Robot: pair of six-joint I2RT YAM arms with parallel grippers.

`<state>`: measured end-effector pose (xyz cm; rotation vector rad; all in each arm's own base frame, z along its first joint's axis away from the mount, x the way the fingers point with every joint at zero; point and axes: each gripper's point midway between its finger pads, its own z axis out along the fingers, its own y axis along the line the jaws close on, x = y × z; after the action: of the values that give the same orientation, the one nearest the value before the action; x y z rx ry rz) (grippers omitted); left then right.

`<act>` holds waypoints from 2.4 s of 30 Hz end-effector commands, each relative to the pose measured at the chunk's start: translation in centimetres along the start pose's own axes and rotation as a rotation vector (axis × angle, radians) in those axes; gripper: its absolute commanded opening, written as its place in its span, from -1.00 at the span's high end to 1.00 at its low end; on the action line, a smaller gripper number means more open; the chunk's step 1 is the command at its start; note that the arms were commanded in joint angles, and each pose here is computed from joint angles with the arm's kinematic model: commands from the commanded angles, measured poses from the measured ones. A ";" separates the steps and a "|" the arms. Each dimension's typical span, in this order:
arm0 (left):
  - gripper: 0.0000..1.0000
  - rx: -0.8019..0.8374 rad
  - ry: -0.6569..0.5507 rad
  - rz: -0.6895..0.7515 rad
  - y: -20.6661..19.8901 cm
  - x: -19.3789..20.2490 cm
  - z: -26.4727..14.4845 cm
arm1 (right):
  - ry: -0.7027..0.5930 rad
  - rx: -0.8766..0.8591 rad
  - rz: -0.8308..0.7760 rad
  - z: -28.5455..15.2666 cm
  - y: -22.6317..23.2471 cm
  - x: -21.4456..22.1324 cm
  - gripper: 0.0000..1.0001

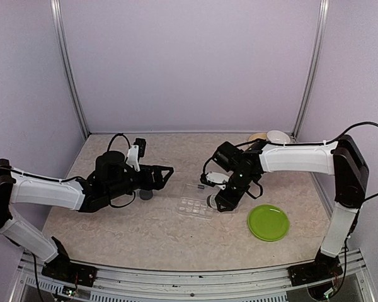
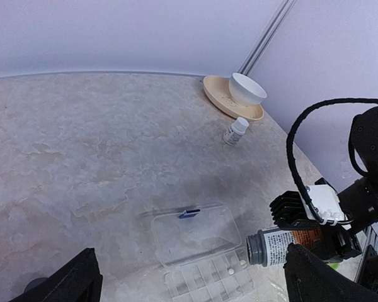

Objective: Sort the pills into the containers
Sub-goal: Pour the pill into the compartment of the pill container.

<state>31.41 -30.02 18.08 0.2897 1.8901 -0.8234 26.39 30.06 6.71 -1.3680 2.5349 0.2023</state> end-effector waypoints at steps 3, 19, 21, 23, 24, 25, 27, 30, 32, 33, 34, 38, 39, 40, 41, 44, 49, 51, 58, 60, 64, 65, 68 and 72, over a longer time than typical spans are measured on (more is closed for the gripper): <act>-0.98 0.014 -0.011 -0.010 0.0 -0.1 0.1 | 0.014 0.009 -0.015 -0.5 0.3 -0.4 1.00; -0.98 0.016 -0.011 -0.018 0.1 0.2 0.0 | 0.051 0.009 -0.019 -0.7 0.5 -0.1 1.00; -0.98 0.016 -0.010 -0.019 0.1 0.2 0.0 | 0.060 0.007 -0.018 -0.4 0.5 0.1 1.00; -0.98 0.014 -0.009 -0.018 0.2 0.3 0.0 | 0.069 0.009 -0.019 -0.1 0.5 0.1 1.00; -0.98 0.015 -0.011 -0.018 0.1 0.2 -0.1 | 0.071 0.009 -0.019 0.0 0.5 0.1 1.00; -0.98 0.012 -0.011 -0.019 0.2 0.2 -0.1 | 0.074 0.009 -0.019 0.0 0.5 0.1 1.00; -0.98 0.012 -0.009 -0.016 0.2 0.3 -0.1 | 0.080 0.013 -0.019 0.1 0.4 0.2 1.00; -0.98 0.008 -0.010 -0.017 0.3 0.3 -0.1 | 0.084 0.018 -0.019 0.1 0.3 0.1 1.00; -0.98 0.009 -0.009 -0.017 0.3 0.4 0.0 | 0.084 0.020 -0.018 0.1 0.2 0.0 1.00; -0.98 0.011 -0.010 -0.018 0.3 0.4 0.0 | 0.083 0.021 -0.020 0.0 0.2 0.0 1.00; -0.98 0.011 -0.008 -0.019 0.3 0.4 0.0 | 0.083 0.020 -0.021 0.1 0.2 0.0 1.00; -0.97 0.012 -0.009 -0.020 0.3 0.4 0.0 | 0.088 0.021 -0.024 0.0 0.2 0.0 1.00; -0.97 0.012 -0.009 -0.020 0.3 0.4 0.0 | 0.089 0.020 -0.024 0.0 0.2 0.0 1.00; -0.98 0.013 -0.010 -0.020 0.3 0.4 0.0 | 0.089 0.023 -0.024 0.0 0.2 -0.1 1.00; -0.98 0.013 -0.011 -0.020 0.3 0.4 -0.1 | 0.090 0.024 -0.024 -0.1 0.1 -0.1 1.00; -0.97 0.013 -0.011 -0.020 0.3 0.4 0.0 | 0.095 0.025 -0.028 -0.3 0.1 -0.2 1.00; -0.98 0.014 -0.009 -0.022 0.3 0.4 0.0 | 0.109 0.025 -0.035 -0.4 0.1 -0.2 1.00; -0.98 0.013 -0.009 -0.021 0.3 0.4 -0.1 | 0.110 0.025 -0.038 -0.4 0.0 -0.4 1.00; -0.98 0.014 -0.010 -0.022 0.3 0.4 -0.2 | 0.129 0.022 -0.046 -0.3 0.1 -0.5 1.00; -0.98 0.014 -0.012 -0.020 0.2 0.3 -0.2 | 0.140 0.026 -0.047 -0.2 0.0 -0.4 1.00; -0.98 0.015 -0.012 -0.021 0.2 0.3 -0.1 | 0.155 0.034 -0.052 -0.3 -0.1 -0.2 1.00; -0.98 0.017 -0.014 -0.020 0.1 0.2 -0.1 | 0.159 0.037 -0.054 -0.3 -0.2 -0.2 1.00; -0.98 0.018 -0.015 -0.020 0.1 0.1 -0.1 | 0.165 0.043 -0.058 -0.4 -0.3 -0.3 1.00; -0.98 0.020 -0.015 -0.020 0.0 0.0 0.0 | 0.143 0.043 -0.069 -0.8 0.0 -1.1 1.00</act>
<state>31.21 -29.90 17.53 0.2769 1.8948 -0.8382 27.05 29.96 7.24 -1.4641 2.6107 0.0518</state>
